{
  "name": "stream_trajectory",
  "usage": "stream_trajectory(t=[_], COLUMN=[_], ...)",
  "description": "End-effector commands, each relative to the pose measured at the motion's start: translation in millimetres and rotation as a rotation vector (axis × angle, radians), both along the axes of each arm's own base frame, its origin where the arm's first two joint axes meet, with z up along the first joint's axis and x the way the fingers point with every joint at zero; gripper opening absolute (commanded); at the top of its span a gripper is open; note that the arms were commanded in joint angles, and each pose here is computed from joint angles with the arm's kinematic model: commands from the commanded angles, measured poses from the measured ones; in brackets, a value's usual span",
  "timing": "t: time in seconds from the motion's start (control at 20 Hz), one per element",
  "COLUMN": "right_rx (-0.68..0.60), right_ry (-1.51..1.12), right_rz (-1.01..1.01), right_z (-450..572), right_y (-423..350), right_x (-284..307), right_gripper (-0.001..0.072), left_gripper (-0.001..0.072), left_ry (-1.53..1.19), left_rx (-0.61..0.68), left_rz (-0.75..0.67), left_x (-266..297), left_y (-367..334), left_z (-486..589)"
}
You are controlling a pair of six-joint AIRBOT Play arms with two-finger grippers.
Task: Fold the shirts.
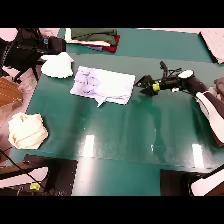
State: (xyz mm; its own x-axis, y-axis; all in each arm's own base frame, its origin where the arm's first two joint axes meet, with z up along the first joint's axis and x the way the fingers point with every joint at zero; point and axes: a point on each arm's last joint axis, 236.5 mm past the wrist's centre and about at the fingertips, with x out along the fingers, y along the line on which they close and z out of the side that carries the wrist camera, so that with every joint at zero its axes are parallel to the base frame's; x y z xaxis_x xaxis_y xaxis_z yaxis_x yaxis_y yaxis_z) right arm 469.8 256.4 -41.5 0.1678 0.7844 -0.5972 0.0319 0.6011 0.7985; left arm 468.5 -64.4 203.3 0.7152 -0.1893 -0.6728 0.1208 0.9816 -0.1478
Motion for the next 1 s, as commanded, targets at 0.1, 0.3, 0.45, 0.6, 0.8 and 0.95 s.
stream_trajectory(t=[0.1, 0.3, 0.45, 0.6, 0.8, 0.95], right_rx=[-0.04, -0.001, 0.039, 0.081, 0.134, 0.146], right_ry=[-0.032, -0.036, -0.067, -0.196, -0.335, -0.372], right_rz=[0.001, 0.044, 0.039, 0.069, -0.059, -0.238], right_z=[-19, -21, -11, 38, 138, 201], right_y=[38, 103, 140, 152, 95, -4], right_x=[5, 17, 32, 49, 86, 110], right_gripper=[0.0716, 0.0714, 0.0508, 0.0021, 0.0019, 0.0019], left_gripper=[0.0024, 0.0024, 0.0025, 0.0025, 0.0024, 0.0024], left_ry=[0.019, 0.031, 0.031, 0.021, 0.026, 0.038], left_rx=[-0.025, -0.041, -0.064, -0.066, -0.065, -0.068], left_rz=[-0.013, -0.021, -0.03, -0.031, -0.032, -0.035], left_x=[-4, -6, -9, -11, -11, -13], left_y=[-6, -10, -15, -15, -15, -16], left_z=[-2, -3, 0, 5, 4, 2])
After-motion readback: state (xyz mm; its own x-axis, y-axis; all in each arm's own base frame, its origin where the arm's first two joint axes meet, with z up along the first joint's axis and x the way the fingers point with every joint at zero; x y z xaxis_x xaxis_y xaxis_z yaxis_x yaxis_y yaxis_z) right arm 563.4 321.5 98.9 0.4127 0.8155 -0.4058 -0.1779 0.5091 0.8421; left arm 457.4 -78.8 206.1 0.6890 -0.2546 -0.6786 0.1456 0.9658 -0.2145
